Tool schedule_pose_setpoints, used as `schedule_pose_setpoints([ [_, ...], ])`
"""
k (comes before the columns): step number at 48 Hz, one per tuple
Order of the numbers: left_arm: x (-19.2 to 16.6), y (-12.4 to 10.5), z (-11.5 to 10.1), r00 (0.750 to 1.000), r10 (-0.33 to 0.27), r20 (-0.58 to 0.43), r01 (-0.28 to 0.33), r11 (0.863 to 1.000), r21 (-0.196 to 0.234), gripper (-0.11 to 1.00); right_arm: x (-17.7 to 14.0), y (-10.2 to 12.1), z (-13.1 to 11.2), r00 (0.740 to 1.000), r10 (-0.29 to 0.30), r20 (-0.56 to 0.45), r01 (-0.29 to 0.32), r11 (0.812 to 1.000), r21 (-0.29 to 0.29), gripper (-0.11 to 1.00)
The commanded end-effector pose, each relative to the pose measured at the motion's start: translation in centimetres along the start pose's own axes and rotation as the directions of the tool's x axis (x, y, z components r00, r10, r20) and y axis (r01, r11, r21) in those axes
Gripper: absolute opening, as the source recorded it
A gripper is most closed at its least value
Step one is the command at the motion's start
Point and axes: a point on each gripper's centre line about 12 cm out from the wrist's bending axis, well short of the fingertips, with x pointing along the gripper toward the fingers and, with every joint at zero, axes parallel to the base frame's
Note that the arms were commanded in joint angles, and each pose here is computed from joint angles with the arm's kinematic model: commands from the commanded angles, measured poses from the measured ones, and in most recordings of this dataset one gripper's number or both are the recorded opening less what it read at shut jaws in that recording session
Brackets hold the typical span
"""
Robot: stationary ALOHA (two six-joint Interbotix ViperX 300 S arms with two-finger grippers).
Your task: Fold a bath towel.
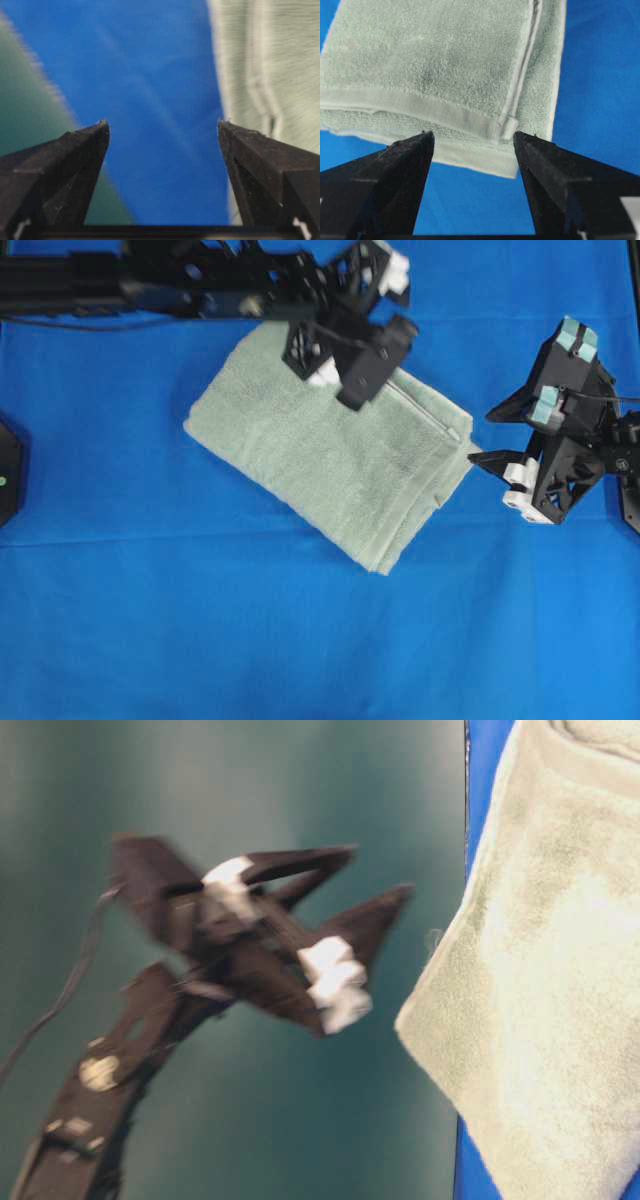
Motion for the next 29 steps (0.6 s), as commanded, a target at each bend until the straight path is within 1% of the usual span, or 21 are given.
schedule_pose_setpoints([
  [1, -3.5, 2.3, 0.5, 0.996, 0.080, 0.029, -0.079, 0.997, -0.021, 0.82, -0.3, 0.2, 0.6, 1.000, 0.007, 0.022, -0.007, 1.000, -0.001, 0.65],
  [3, -4.5, 2.1, 0.9, 0.996, 0.081, 0.040, -0.080, 0.996, -0.025, 0.82, -0.3, 0.2, 0.6, 1.000, 0.007, 0.022, -0.007, 1.000, -0.001, 0.65],
  [7, -6.6, 0.7, 2.2, 0.995, 0.070, 0.071, -0.069, 0.998, -0.015, 0.81, -0.3, 0.1, 0.7, 1.000, 0.007, 0.028, -0.006, 1.000, -0.006, 0.65],
  [11, -9.5, -0.9, 4.1, 0.990, 0.069, 0.125, -0.068, 0.998, -0.014, 0.81, -0.5, 0.1, 0.8, 0.999, 0.010, 0.040, -0.009, 1.000, -0.010, 0.65],
  [12, -10.3, -1.3, 4.5, 0.988, 0.073, 0.140, -0.071, 0.997, -0.017, 0.81, -0.6, 0.0, 0.8, 0.999, 0.008, 0.044, -0.008, 1.000, -0.012, 0.65],
  [15, -13.0, -2.1, 5.7, 0.978, 0.092, 0.189, -0.084, 0.995, -0.049, 0.81, -0.9, -0.1, 1.0, 0.998, 0.006, 0.062, -0.004, 1.000, -0.024, 0.65],
  [18, -15.7, -2.7, 6.4, 0.963, 0.124, 0.239, -0.100, 0.989, -0.107, 0.80, -1.3, -0.2, 1.4, 0.995, 0.009, 0.096, -0.005, 0.999, -0.043, 0.65],
  [21, -18.3, -3.2, 6.7, 0.942, 0.168, 0.289, -0.117, 0.975, -0.186, 0.78, -1.6, -0.3, 1.8, 0.991, 0.020, 0.129, -0.012, 0.998, -0.059, 0.65],
  [24, -20.4, -3.8, 6.7, 0.920, 0.207, 0.331, -0.118, 0.956, -0.270, 0.77, -2.0, -0.2, 2.2, 0.986, 0.034, 0.165, -0.021, 0.997, -0.080, 0.65],
  [27, -22.2, -4.6, 6.4, 0.898, 0.242, 0.368, -0.113, 0.934, -0.339, 0.75, -2.4, -0.1, 2.6, 0.977, 0.054, 0.204, -0.033, 0.994, -0.103, 0.65],
  [28, -23.1, -5.0, 6.3, 0.888, 0.255, 0.384, -0.104, 0.923, -0.371, 0.75, -2.5, -0.1, 2.8, 0.974, 0.061, 0.219, -0.037, 0.993, -0.112, 0.65],
  [29, -23.5, -5.3, 6.1, 0.883, 0.261, 0.391, -0.097, 0.915, -0.393, 0.75, -2.7, -0.1, 3.0, 0.970, 0.069, 0.235, -0.042, 0.992, -0.121, 0.65],
])
